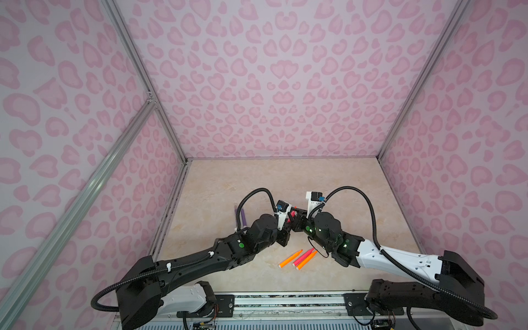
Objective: Insert the pens into the pen caps
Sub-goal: 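Bring the right gripper toward the pink highlighter tip held by the left gripper, then draw the right gripper back and lower it over the translucent pink caps, then close the right gripper on a translucent pink cap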
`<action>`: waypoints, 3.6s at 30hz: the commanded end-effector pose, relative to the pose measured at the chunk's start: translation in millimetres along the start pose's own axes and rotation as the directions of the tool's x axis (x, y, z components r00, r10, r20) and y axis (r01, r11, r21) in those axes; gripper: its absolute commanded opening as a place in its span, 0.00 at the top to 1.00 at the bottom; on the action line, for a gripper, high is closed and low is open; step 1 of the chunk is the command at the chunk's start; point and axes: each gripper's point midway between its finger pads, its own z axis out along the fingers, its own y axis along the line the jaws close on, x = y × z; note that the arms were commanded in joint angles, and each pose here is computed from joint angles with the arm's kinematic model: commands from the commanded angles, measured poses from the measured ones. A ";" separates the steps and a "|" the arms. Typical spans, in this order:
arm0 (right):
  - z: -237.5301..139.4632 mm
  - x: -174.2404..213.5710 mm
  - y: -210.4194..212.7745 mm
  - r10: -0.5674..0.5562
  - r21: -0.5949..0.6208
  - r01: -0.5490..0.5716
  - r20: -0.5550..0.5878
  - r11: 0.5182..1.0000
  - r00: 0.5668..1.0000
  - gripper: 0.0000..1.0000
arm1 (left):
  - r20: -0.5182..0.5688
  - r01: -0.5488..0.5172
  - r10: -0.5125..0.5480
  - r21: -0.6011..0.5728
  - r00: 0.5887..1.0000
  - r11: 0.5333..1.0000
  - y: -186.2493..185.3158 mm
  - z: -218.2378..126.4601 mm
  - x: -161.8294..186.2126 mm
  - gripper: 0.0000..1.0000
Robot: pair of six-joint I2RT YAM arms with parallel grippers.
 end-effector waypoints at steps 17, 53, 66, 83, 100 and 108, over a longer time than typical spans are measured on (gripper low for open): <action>-26.5 -14.3 -40.4 -0.021 0.184 0.004 0.089 0.983 0.996 0.38 | 0.083 0.274 -0.261 -0.322 0.962 0.906 88.6 -7.7 3.8 0.97; -139.7 102.3 -204.2 0.181 0.710 0.049 -0.245 0.702 0.952 0.54 | 0.017 0.264 -0.273 -0.314 0.962 0.912 92.9 5.4 12.5 0.97; -120.3 108.7 -201.8 0.143 0.723 0.149 -0.325 0.674 0.935 0.55 | 0.017 0.261 -0.269 -0.309 0.963 0.915 91.7 5.4 10.8 0.97; -119.3 134.2 -230.1 0.146 0.785 0.293 -0.433 0.546 0.890 0.67 | 0.009 0.260 -0.269 -0.297 0.963 0.919 89.2 6.7 11.2 0.97; -128.5 131.6 -229.0 0.138 0.772 0.240 -0.389 0.588 0.911 0.73 | 0.010 0.259 -0.268 -0.298 0.963 0.919 89.5 6.9 10.5 0.97; -126.7 135.5 -227.7 0.146 0.761 0.230 -0.391 0.606 0.909 0.73 | 0.006 0.258 -0.268 -0.297 0.963 0.919 89.3 7.6 11.4 0.97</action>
